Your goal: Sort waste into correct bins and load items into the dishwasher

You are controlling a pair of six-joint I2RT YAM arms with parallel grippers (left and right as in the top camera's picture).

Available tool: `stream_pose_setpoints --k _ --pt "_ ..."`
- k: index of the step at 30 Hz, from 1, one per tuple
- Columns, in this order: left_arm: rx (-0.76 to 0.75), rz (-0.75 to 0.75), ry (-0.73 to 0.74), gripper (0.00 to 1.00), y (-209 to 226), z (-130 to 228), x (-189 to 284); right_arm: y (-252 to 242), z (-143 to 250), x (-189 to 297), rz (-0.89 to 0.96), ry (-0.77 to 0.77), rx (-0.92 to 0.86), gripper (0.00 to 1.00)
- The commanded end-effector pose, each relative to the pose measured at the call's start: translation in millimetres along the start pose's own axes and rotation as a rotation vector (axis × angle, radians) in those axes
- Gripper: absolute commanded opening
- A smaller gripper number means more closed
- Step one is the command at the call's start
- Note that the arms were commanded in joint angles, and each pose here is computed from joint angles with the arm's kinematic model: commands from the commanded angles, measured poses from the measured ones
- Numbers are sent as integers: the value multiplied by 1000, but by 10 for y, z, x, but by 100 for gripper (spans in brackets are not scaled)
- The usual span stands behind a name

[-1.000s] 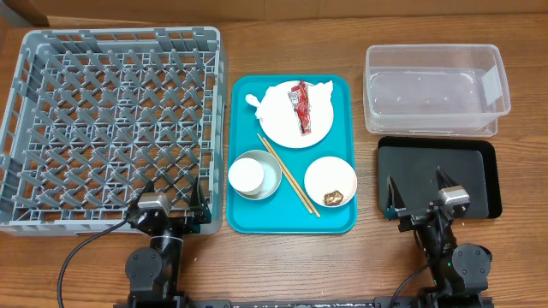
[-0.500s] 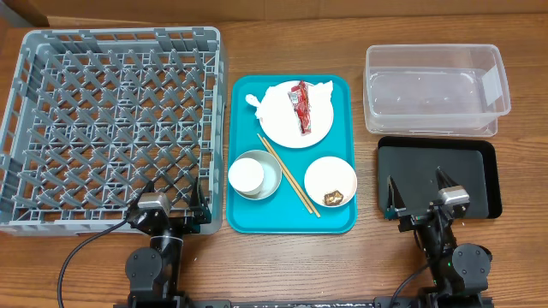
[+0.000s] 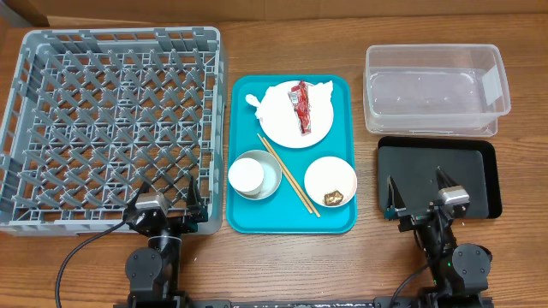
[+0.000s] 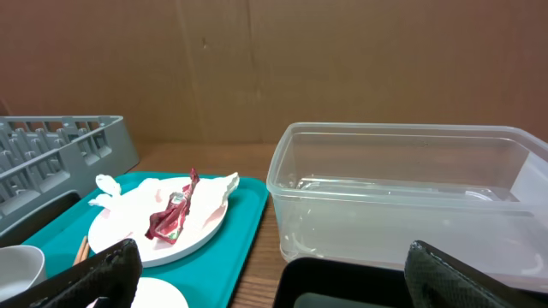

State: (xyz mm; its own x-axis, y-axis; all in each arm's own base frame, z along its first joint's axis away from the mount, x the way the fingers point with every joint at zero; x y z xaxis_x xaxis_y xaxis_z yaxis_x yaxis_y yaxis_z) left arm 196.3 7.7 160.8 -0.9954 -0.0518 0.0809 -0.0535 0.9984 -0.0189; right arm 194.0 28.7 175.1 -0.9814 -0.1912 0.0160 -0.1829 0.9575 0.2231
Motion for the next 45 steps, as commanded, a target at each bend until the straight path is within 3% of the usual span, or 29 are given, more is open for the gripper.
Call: stream_pose_setpoints --k 1,19,27,36,42,45 --pt "-25 -15 -10 100 14 -2 1 -2 -3 -3 -3 -14 5 100" --pt "37 51 14 100 -68 -32 29 -30 -142 16 37 -57 -44 100" --pt "25 20 18 100 -33 -461 187 -12 -448 -3 85 -26 -136 100" --pt "18 16 258 100 -49 -775 84 125 -750 -389 88 306 -174 100" --pt "-6 48 601 100 -106 -889 -124 168 -771 -755 129 674 -238 100" --pt "-8 42 724 100 -107 -904 -210 152 -770 -898 161 781 -255 100"
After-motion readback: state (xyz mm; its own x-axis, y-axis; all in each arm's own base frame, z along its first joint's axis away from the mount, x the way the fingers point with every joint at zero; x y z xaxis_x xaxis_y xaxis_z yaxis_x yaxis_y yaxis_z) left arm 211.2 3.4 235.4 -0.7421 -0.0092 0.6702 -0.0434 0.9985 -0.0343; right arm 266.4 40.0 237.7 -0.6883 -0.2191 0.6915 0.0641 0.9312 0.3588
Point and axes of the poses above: each gripper's point midway between its finger pads, its own x axis back along the fingers, its own y axis along the line the jaws close on, z = x × y, the point moved 5 cm from there along x, back along the fingers, and after that the axes turned 9 degrees about -x, right-handed, at the moved point
